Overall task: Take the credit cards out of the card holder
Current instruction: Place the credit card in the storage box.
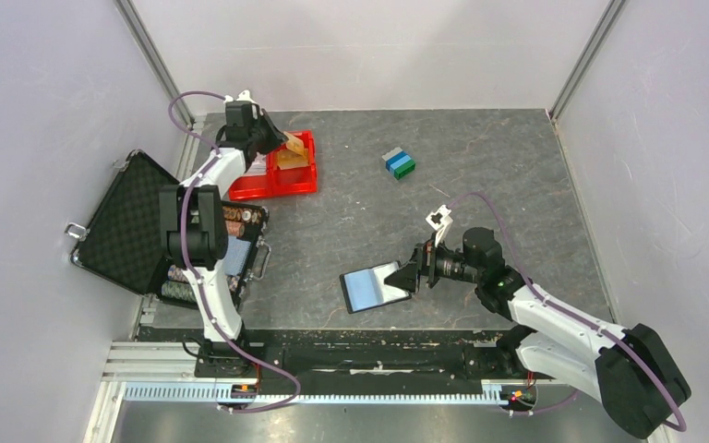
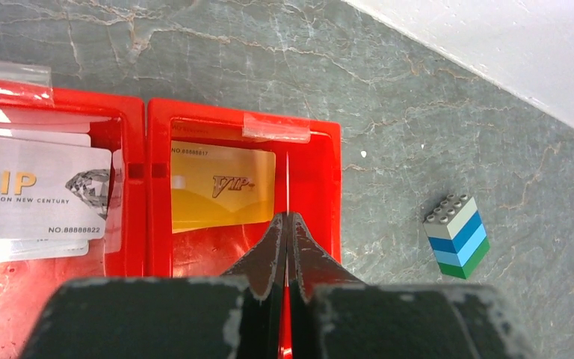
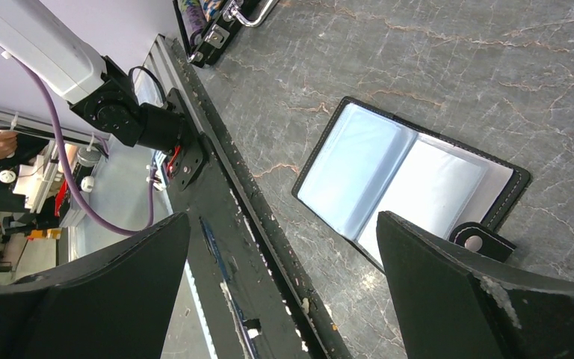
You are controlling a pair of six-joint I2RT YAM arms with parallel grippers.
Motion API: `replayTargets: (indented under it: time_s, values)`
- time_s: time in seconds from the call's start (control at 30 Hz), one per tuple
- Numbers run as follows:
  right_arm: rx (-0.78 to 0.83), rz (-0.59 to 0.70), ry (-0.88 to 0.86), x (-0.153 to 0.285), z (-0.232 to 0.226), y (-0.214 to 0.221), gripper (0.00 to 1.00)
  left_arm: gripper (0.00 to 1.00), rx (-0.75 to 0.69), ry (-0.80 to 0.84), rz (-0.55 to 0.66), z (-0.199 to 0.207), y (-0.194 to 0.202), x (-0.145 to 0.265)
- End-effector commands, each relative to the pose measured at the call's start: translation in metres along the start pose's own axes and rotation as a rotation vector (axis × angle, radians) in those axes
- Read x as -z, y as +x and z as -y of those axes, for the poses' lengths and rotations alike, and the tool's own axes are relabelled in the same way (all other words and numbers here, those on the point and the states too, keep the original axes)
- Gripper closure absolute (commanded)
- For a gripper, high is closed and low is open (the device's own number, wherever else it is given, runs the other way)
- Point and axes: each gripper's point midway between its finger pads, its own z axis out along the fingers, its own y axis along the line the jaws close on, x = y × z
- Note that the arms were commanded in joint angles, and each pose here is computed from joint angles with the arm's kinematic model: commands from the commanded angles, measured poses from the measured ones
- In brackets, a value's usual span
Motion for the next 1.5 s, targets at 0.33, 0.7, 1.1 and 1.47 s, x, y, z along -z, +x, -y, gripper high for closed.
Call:
replayTargets:
  time_s: [0.33,0.7,1.1,1.47]
  values:
    - [0.066,0.057,0.011,-0.003,-0.002,-0.027,0.02,0.98,-0.003,0.032,0.019,0.001,-0.010,-0.024]
    - [0.064,0.056,0.017,-0.004,0.000,-0.029,0.02,0.94,-0.012,0.033,-0.006,-0.003,-0.005,-0.036]
    - [0.065,0.057,0.016,-0.005,0.000,-0.031,0.02,0.85,-0.051,-0.010,0.004,-0.006,-0.016,-0.033]
    - [0.064,0.060,0.012,-0.004,-0.001,-0.032,0.02,0.78,-0.093,0.041,0.022,0.015,-0.020,-0.017]
